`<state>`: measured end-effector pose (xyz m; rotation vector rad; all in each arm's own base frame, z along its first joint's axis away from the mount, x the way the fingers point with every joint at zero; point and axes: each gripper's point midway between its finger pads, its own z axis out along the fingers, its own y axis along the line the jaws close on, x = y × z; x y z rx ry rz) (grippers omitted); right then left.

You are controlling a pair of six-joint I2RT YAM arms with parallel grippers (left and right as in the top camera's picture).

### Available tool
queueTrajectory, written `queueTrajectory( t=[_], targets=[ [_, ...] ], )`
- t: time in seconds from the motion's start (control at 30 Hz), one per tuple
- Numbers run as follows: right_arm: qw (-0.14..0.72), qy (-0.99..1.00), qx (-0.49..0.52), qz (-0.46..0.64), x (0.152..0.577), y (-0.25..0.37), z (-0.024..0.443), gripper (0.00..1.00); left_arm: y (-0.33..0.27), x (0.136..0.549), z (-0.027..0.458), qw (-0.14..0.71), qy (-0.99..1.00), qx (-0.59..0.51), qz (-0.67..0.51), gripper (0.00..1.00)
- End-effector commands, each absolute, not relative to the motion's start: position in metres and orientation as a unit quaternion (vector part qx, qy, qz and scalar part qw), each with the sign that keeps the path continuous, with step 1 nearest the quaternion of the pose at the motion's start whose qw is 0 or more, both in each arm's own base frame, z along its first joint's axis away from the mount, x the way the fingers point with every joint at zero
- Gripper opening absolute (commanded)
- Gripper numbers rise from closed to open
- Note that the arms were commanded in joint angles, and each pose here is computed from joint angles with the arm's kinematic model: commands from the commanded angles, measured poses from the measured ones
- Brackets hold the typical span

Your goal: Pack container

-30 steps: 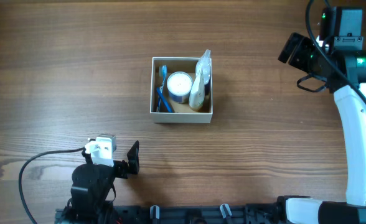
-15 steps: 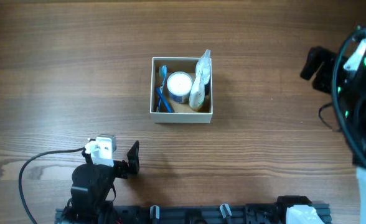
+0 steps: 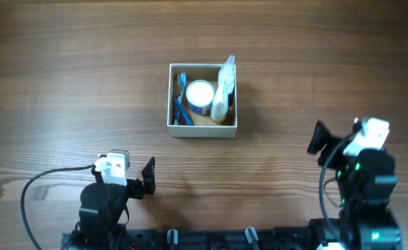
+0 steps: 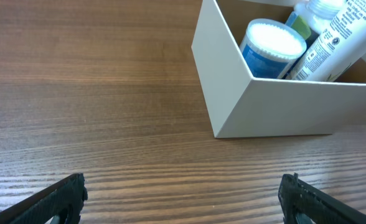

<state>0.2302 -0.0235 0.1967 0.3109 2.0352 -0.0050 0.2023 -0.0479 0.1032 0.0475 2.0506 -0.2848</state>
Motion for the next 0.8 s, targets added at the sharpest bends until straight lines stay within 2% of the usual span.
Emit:
queueTrajectory(
  t=[0.0, 0.2, 0.4, 0.63, 0.77],
  targets=[
    [0.527, 0.842, 0.107, 0.028, 0.221, -0.011, 0.176, 1.00, -0.049, 0.203, 0.103, 0.513, 0.850, 0.029, -0.118, 1.00],
    [0.545, 0.830, 0.108, 0.041, 0.215, -0.008, 0.148, 1.00, -0.049, 0.203, 0.103, 0.513, 0.849, 0.028, -0.118, 1.00],
    [0.572, 0.811, 0.113, 0.049, 0.212, -0.008, 0.146, 1.00, -0.049, 0.203, 0.103, 0.513, 0.849, 0.029, -0.118, 1.00],
    [0.551, 0.818, 0.148, 0.070, 0.216, -0.008, 0.117, 1.00, -0.049, 0.203, 0.103, 0.513, 0.849, 0.029, -0.118, 1.00],
    [0.556, 0.815, 0.148, 0.070, 0.217, -0.008, 0.119, 1.00, -0.049, 0.203, 0.103, 0.513, 0.849, 0.029, -0.118, 1.00]
  ],
)
